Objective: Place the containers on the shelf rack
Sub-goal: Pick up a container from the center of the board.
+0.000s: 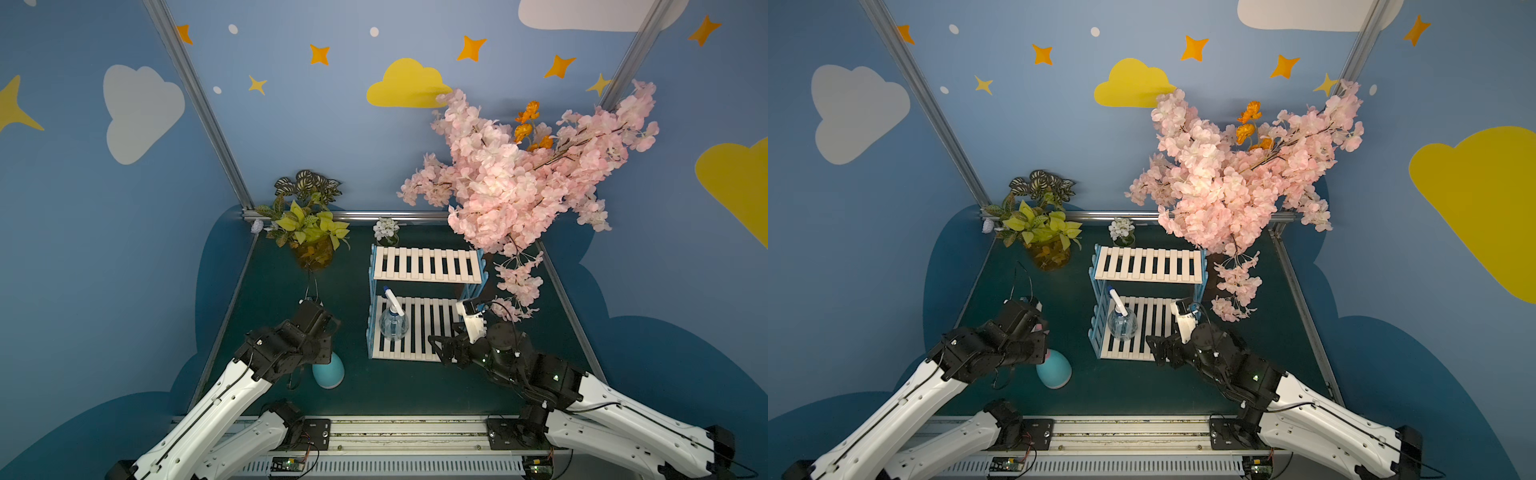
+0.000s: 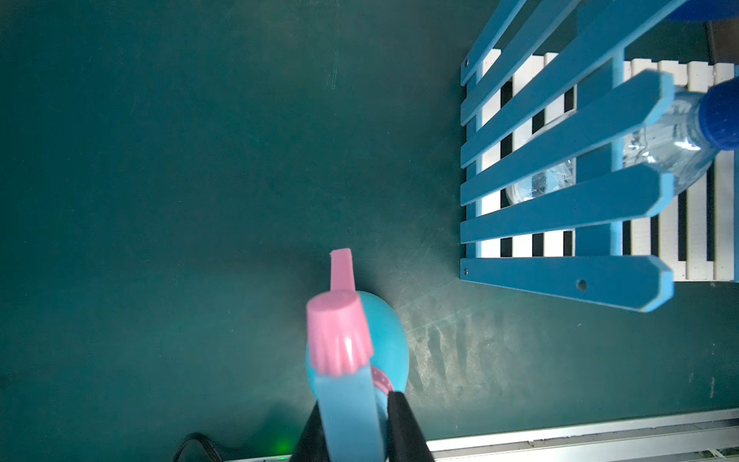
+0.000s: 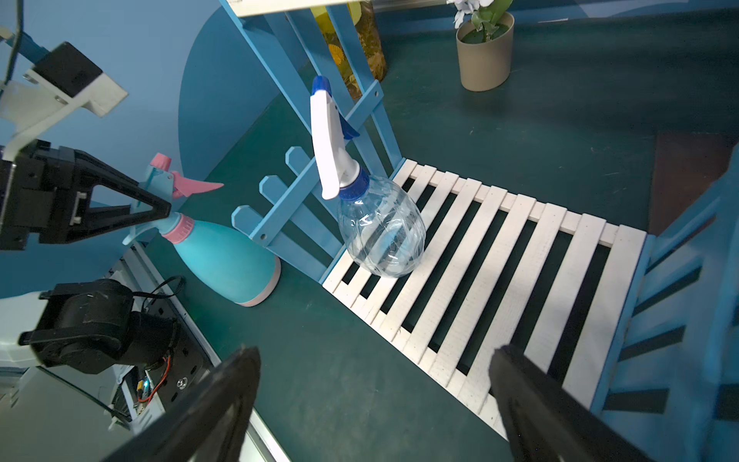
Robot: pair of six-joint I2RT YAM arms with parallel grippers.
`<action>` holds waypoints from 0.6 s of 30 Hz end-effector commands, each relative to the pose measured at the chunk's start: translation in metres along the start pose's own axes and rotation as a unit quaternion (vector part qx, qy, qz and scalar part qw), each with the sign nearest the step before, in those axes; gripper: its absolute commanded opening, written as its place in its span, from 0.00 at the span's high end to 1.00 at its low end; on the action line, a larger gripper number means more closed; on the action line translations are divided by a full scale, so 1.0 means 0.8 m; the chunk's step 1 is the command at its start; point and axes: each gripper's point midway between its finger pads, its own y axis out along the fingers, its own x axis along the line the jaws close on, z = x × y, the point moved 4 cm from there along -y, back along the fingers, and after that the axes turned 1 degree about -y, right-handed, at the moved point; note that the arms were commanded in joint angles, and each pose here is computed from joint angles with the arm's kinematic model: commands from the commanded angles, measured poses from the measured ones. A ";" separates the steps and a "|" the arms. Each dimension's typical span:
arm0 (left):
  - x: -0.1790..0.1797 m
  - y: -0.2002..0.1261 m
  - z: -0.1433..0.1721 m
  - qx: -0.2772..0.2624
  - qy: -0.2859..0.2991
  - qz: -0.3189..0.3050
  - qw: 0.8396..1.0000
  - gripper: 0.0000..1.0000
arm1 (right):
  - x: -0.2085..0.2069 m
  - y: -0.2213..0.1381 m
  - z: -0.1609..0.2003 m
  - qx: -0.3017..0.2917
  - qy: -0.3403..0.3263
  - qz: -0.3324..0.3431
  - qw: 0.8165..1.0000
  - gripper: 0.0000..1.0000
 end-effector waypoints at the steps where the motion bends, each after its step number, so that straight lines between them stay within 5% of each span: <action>1: -0.002 -0.020 -0.004 -0.012 0.011 0.017 1.000 0.90 | 0.003 0.000 -0.004 -0.010 0.002 -0.008 1.000 0.04; 11: -0.013 -0.085 -0.006 -0.055 0.068 0.108 0.990 0.97 | 0.004 -0.005 -0.010 -0.022 0.002 -0.011 1.000 0.04; 18: -0.034 -0.122 0.013 0.007 0.158 0.186 0.970 0.97 | -0.004 -0.024 -0.015 -0.040 -0.025 0.000 0.999 0.04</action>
